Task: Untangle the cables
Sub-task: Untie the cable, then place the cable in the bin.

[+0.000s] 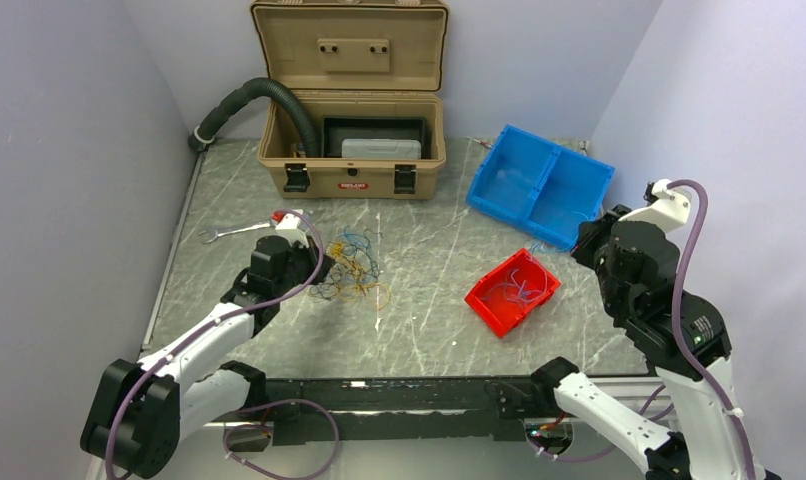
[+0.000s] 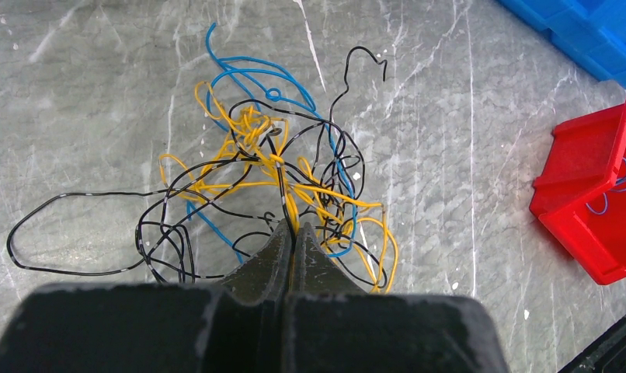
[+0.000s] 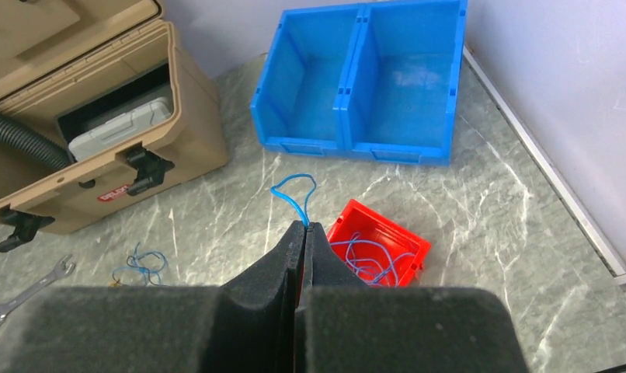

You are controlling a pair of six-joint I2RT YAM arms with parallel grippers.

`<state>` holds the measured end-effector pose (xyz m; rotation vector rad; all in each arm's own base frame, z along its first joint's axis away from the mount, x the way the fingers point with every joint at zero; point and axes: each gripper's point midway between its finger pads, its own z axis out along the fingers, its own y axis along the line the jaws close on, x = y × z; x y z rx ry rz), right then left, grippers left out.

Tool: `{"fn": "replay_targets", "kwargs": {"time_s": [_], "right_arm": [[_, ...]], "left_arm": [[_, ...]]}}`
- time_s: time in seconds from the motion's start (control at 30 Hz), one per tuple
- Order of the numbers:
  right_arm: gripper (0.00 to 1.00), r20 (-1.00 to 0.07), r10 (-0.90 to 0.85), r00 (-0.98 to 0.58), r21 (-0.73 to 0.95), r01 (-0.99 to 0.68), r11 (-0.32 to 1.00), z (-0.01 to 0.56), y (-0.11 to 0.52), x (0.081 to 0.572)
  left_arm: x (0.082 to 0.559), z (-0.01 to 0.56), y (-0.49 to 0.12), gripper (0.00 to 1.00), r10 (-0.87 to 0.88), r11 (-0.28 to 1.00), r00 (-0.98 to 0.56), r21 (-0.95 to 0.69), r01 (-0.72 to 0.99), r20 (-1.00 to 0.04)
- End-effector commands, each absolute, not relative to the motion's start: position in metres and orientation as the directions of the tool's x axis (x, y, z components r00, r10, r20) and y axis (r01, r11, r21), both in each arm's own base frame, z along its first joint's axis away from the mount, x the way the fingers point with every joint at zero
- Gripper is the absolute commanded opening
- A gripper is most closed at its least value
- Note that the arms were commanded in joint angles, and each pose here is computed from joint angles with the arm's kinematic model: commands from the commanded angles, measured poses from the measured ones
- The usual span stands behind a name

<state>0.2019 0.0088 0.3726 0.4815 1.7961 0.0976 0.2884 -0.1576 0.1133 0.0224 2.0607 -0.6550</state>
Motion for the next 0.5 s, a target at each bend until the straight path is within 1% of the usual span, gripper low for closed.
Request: {"fn": "replay_targets", "kwargs": {"time_s": [0.0, 0.17, 0.27, 0.47], "right_arm": [[0.00, -0.891, 0.384, -0.243, 0.300, 0.321, 0.898, 0.353, 0.008, 0.202], [0.00, -0.826, 0.422, -0.373, 0.268, 0.398, 0.877, 0.290, 0.020, 0.206], [0.00, -0.791, 0.440, -0.424, 0.238, 0.449, 0.861, 0.259, 0.021, 0.204], [0.00, -0.748, 0.457, -0.482, 0.147, 0.551, 0.822, 0.224, 0.014, 0.196]], "left_arm": [[0.293, 0.127, -0.164, 0.00, -0.232, 0.843, -0.518, -0.436, 0.315, -0.823], [0.293, 0.126, -0.163, 0.00, -0.230, 0.845, -0.520, -0.434, 0.313, -0.823], [0.293, 0.126, -0.164, 0.00, -0.231, 0.844, -0.521, -0.436, 0.312, -0.821], [0.293, 0.126, -0.164, 0.00, -0.232, 0.842, -0.522, -0.438, 0.314, -0.821]]}}
